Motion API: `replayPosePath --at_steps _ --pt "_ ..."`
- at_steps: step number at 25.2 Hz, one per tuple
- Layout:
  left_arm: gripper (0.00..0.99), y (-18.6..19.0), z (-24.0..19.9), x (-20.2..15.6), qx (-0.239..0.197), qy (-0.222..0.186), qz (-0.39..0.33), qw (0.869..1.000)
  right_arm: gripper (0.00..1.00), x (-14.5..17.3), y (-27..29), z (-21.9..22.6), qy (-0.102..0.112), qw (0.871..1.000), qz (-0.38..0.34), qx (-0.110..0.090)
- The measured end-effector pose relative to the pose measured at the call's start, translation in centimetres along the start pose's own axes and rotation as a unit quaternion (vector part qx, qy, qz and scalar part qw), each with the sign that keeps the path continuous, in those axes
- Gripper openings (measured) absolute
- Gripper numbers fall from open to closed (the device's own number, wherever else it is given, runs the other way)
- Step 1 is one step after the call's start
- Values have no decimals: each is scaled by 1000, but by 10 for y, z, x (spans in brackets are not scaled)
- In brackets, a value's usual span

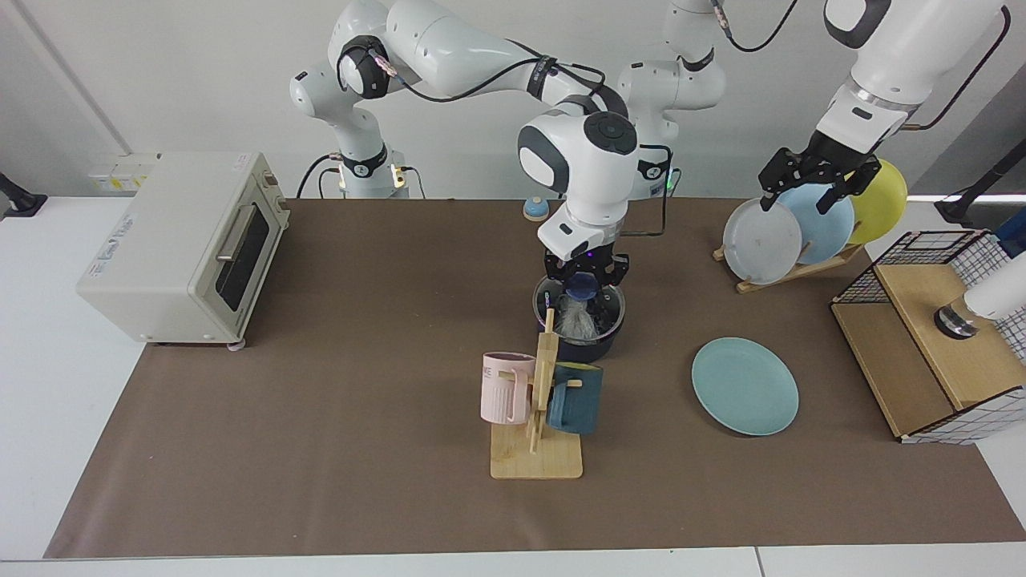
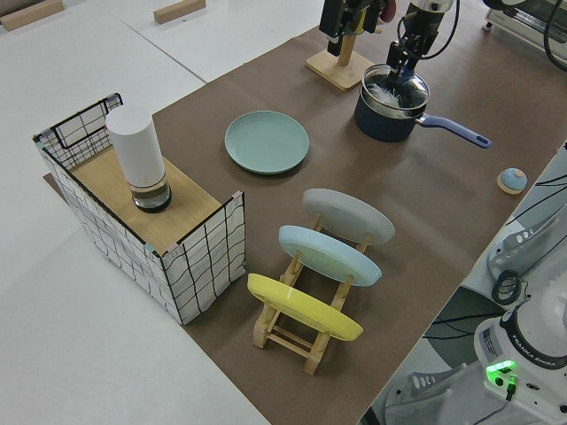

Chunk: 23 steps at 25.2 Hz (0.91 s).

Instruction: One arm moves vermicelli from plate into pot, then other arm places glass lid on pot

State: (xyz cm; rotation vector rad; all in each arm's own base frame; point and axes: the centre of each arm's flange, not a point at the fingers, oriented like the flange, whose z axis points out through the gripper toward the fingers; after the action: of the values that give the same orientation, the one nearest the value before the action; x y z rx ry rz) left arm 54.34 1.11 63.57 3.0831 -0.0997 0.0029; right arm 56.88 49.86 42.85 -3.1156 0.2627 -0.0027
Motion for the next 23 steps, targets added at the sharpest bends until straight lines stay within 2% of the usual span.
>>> replayPosePath --at_steps 23 --pt "991 0 0 0 0 0 0 1000 604 1 0 9 -4 1000 -3 -6"
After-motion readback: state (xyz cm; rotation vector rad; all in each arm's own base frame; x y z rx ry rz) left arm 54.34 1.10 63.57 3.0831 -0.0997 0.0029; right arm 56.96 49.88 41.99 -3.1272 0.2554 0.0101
